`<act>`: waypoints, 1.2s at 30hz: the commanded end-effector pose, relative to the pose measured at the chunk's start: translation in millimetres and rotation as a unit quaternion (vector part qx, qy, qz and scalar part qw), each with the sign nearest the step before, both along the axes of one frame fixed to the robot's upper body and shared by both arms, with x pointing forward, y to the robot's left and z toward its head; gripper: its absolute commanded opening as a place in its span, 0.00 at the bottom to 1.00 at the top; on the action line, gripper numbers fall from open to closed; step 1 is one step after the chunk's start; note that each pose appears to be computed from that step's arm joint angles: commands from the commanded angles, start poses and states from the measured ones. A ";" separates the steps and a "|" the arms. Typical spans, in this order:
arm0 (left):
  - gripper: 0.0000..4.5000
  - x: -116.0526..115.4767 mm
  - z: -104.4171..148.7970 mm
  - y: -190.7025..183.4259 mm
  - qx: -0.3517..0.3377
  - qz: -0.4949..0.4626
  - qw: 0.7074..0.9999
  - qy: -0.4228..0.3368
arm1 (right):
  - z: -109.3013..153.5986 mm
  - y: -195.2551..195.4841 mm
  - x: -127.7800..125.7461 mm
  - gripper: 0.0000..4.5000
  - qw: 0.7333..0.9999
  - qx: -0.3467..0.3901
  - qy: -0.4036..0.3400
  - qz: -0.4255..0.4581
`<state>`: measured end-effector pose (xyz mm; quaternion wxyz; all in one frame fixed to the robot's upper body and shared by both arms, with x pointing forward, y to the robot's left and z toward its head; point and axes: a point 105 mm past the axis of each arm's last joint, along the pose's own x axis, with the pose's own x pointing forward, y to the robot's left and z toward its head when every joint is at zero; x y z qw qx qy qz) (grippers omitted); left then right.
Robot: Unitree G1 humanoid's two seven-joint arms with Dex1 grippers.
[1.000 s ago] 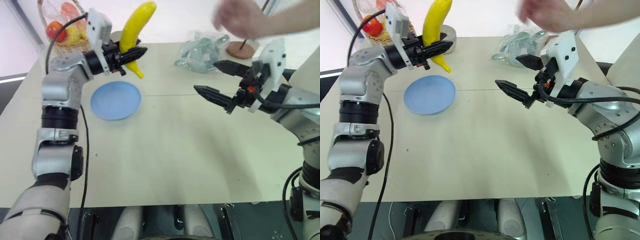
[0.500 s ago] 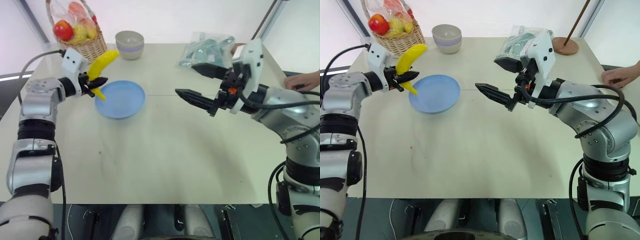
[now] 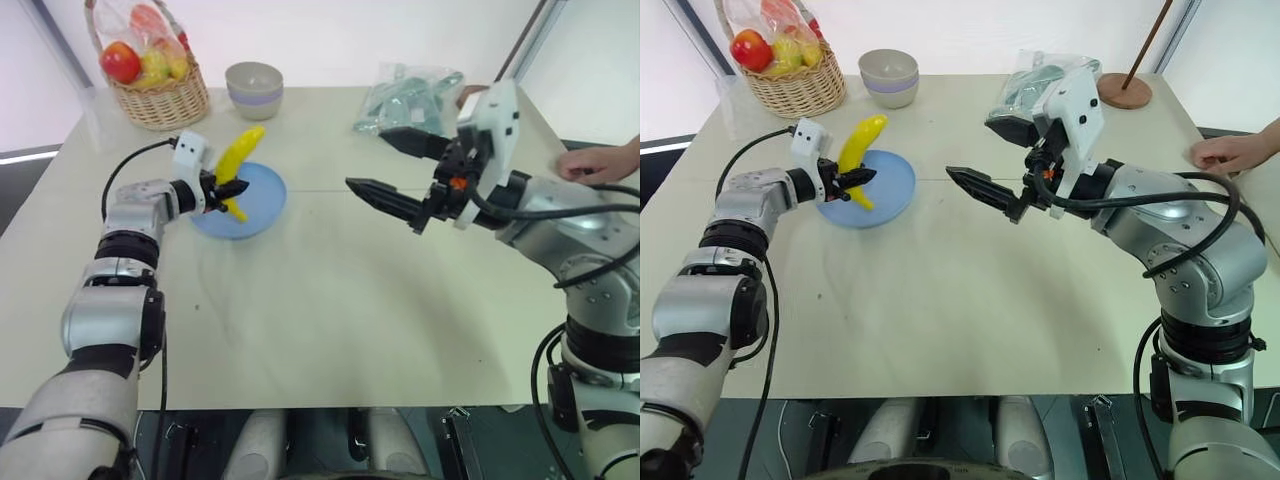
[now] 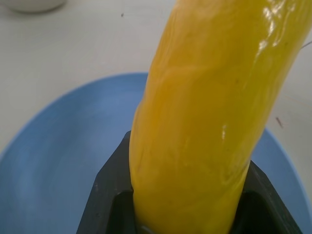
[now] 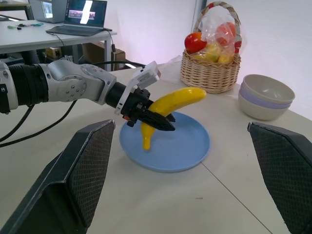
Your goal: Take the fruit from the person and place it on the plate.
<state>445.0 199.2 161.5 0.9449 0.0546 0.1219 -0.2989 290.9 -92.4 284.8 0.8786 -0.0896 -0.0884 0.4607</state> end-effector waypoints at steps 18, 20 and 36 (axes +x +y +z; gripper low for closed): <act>0.99 -5.3 -6.5 28.4 -0.017 0.043 0.998 0.039 | 11.8 0.8 -7.7 1.00 1.000 0.008 -0.024 0.005; 0.99 -4.8 -1.0 29.8 -0.021 0.043 0.998 0.030 | 12.1 0.8 -7.4 1.00 1.000 0.008 -0.024 0.006; 0.99 -63.0 143.2 20.7 0.023 -0.104 0.982 -0.154 | 7.9 -7.0 -5.2 1.00 0.999 -0.034 -0.016 0.035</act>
